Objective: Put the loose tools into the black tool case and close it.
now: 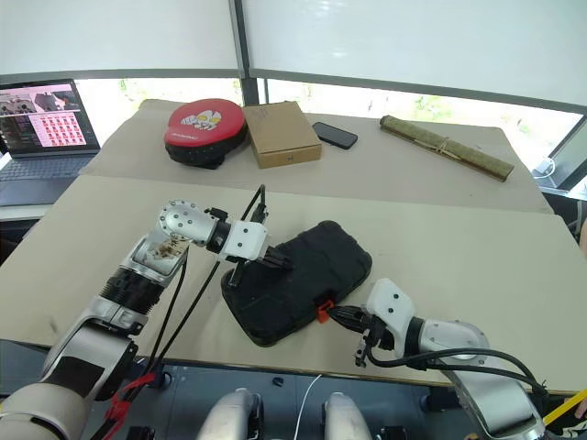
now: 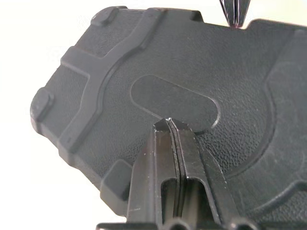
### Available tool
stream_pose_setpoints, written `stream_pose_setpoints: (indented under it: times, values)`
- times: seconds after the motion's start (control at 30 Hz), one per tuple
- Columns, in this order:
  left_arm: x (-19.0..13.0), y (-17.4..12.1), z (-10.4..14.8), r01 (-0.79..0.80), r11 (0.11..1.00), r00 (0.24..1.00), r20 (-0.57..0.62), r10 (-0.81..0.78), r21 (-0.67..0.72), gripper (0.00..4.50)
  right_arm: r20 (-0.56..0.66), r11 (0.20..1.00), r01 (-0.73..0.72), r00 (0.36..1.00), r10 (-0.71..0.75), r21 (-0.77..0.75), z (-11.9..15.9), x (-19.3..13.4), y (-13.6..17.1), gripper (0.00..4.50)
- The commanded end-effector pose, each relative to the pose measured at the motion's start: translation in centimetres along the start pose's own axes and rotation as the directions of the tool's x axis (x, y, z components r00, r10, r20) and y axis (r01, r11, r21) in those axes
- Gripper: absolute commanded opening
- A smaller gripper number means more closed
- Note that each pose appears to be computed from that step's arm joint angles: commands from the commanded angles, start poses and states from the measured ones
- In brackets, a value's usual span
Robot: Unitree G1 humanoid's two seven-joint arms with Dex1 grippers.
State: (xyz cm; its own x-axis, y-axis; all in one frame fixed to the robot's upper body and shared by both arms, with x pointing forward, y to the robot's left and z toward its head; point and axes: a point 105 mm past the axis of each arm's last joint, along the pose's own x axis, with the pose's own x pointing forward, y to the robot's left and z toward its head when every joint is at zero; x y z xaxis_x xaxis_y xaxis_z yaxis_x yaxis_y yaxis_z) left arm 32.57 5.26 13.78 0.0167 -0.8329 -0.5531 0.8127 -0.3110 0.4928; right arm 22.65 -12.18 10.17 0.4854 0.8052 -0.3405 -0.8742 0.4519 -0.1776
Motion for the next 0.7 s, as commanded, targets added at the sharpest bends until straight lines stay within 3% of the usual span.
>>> stream_pose_setpoints:
  times: [0.03,0.2,0.43,0.7]
  values:
    - [2.2,-3.1,-1.7,0.143,0.988,0.989,-0.037,-0.146,-0.061,0.05,-0.022,0.999,-0.048,0.999,0.048,-0.016,-0.3,-0.4,1.2,0.0]
    - [2.3,-3.4,-1.4,0.163,0.985,0.986,-0.02,-0.164,-0.051,0.05,-0.074,0.998,-0.068,0.995,0.067,0.001,-1.8,-0.2,1.9,0.0]
    - [2.1,-3.5,-1.4,0.178,0.983,0.983,-0.029,-0.18,-0.043,0.05,-0.157,0.998,0.052,0.986,-0.047,0.024,-4.7,1.0,0.0,0.0]
    - [2.0,-3.3,-1.5,0.173,0.984,0.984,-0.036,-0.174,-0.041,0.05,-0.015,0.99,0.13,0.991,-0.129,0.061,-2.6,2.5,-0.8,0.0]
